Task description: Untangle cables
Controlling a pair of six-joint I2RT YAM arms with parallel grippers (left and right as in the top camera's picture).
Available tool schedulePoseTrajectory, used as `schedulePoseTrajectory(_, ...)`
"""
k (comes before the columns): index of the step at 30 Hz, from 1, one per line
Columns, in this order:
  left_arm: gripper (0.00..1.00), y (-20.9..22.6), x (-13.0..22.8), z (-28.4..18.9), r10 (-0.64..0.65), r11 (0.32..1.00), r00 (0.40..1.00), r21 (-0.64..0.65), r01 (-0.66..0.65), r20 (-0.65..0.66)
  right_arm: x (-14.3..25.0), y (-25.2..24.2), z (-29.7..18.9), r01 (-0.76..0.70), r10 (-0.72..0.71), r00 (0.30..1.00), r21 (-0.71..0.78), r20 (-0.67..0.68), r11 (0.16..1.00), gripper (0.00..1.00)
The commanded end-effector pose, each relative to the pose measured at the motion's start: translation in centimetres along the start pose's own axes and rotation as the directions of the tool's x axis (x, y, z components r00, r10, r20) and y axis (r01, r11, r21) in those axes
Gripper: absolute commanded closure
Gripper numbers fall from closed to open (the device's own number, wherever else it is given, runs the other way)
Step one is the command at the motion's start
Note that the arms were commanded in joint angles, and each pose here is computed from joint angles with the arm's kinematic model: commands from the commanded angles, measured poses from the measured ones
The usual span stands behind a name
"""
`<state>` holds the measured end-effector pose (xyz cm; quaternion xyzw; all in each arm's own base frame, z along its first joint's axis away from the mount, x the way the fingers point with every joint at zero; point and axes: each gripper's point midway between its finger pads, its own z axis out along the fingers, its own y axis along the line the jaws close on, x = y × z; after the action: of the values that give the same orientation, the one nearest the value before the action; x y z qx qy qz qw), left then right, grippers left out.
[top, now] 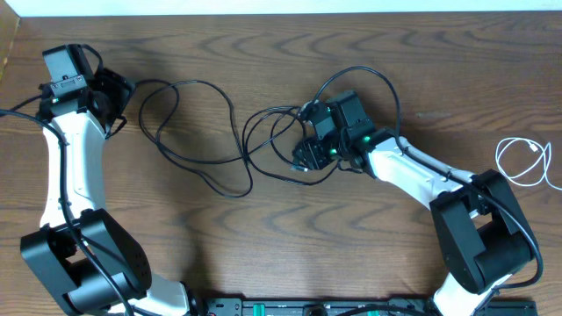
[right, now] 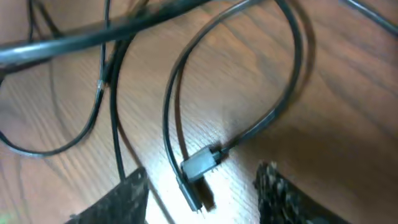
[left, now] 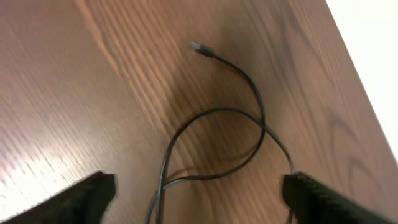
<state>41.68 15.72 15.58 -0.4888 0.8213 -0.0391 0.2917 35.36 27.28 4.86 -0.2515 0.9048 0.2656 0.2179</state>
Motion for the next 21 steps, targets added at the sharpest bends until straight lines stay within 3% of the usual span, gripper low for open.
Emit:
schedulePoseTrajectory(1, 0.05, -0.1, -1.7, -2.0, 0.015, 1.000, 0.998, 0.004, -0.015, 0.060, -3.2, 0.4, -2.4, -0.003, 0.004, 1.000, 0.032, -0.026, 0.999, 0.49)
schedulePoseTrajectory(8, 0.05, -2.5, 0.4, -6.8, 0.102, 0.980, 0.995, 0.173, -0.097, -0.021, -7.0, 3.5, -4.8, 0.088, -0.088, 0.996, 0.024, -0.014, 0.996, 0.53)
schedulePoseTrajectory(14, 0.04, -0.1, 4.2, -6.7, 0.128, 0.988, 0.974, 0.108, -0.109, -0.185, -3.5, 5.3, -0.7, 0.202, -0.191, 0.972, 0.072, -0.135, 0.977, 0.78)
schedulePoseTrajectory(18, 0.04, 0.2, 4.5, -6.8, 0.127, 0.989, 0.972, 0.100, -0.109, -0.197, -1.2, 4.5, 1.9, 0.235, -0.203, 0.955, 0.135, -0.216, 0.963, 0.78)
schedulePoseTrajectory(21, 0.04, 0.2, 4.5, -6.8, 0.126, 0.989, 0.972, 0.101, -0.108, -0.197, 0.4, 3.5, 4.0, 0.236, -0.193, 0.945, 0.144, -0.264, 0.961, 0.73)
